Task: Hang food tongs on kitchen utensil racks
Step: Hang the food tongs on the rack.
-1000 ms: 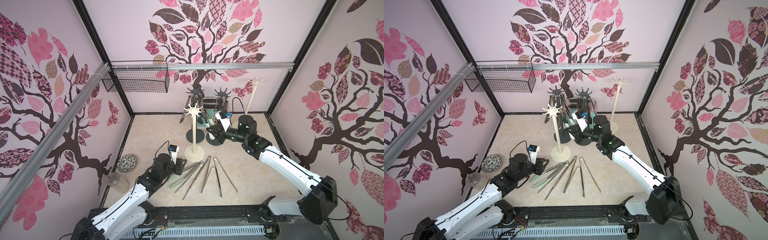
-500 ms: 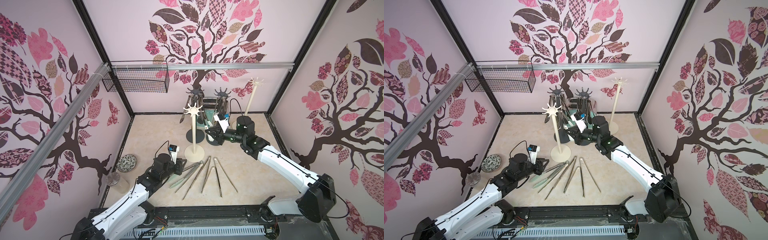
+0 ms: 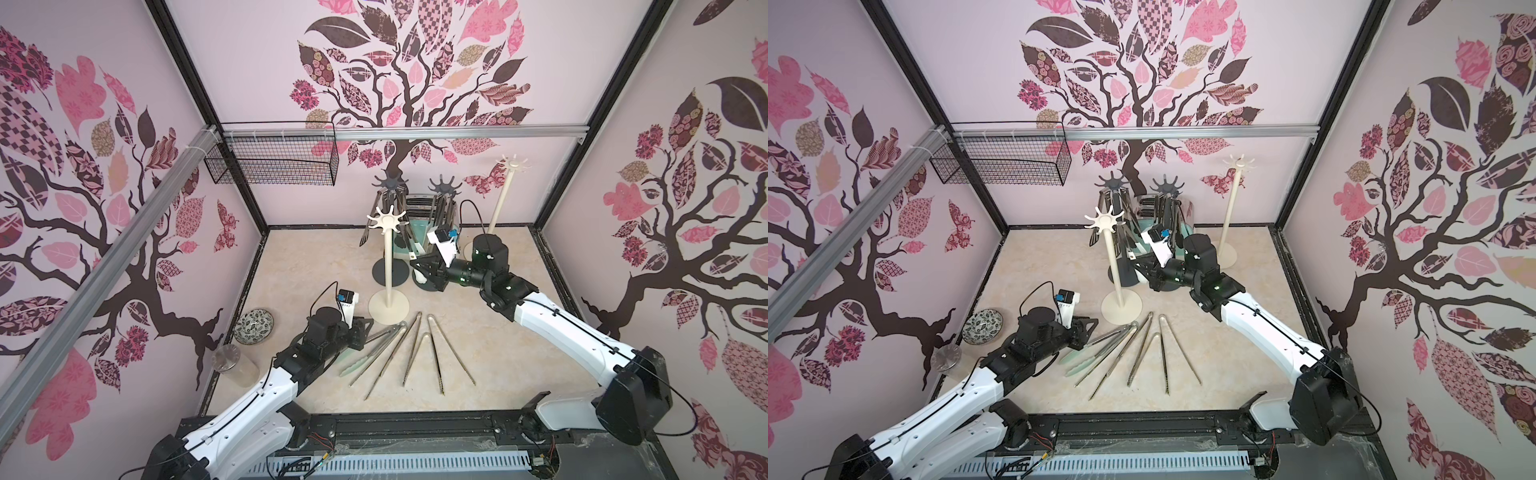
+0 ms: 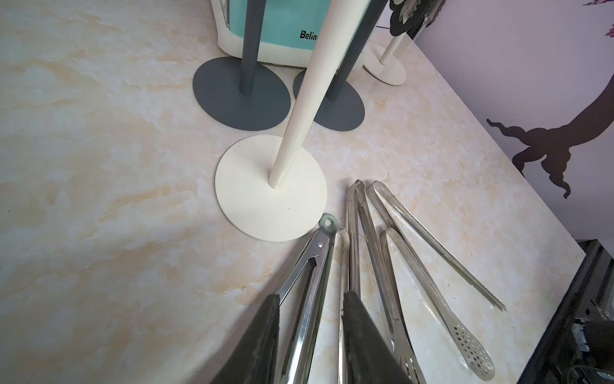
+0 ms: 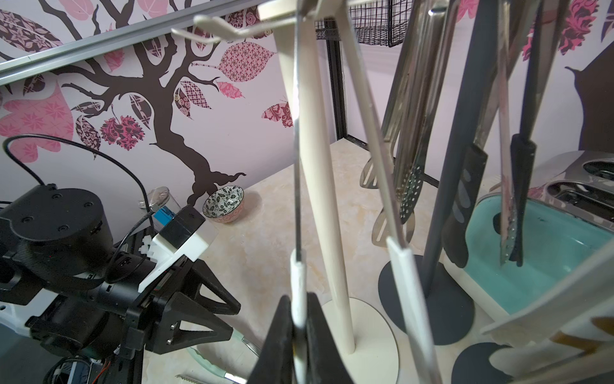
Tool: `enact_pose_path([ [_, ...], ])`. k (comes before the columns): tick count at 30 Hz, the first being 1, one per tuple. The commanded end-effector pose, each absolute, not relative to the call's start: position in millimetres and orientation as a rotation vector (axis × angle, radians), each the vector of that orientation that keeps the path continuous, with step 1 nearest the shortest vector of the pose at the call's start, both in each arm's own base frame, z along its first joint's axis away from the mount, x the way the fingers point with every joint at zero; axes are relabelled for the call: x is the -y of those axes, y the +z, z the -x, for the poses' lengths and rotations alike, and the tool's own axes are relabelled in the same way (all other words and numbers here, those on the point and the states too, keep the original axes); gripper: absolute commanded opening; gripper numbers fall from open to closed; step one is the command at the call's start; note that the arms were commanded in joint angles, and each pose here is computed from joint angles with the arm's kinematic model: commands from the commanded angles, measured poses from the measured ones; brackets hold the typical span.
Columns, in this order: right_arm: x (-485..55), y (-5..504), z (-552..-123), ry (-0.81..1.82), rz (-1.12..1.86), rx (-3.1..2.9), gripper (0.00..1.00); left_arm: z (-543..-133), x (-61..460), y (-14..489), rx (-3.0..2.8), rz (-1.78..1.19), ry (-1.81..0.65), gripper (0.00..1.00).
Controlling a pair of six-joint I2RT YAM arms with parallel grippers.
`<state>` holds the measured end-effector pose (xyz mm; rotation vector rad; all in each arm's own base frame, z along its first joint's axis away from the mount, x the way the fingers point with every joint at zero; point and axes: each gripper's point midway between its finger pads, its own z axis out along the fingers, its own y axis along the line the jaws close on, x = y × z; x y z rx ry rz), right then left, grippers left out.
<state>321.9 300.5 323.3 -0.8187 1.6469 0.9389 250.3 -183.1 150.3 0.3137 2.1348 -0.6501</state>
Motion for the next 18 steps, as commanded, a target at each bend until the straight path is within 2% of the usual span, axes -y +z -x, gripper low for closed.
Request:
enact_pose_path([
  [1,-300.5,306.7,-325.1,0.935,0.807,-1.711,0.13,-249.0,184.1,147.9,-2.13,-0.329,-0.652,0.35],
  [18,-300.9,304.6,-327.2,0.929,0.808,-1.717,0.2,-249.9,184.9,147.9,-2.13,-0.327,-0.655,0.35],
])
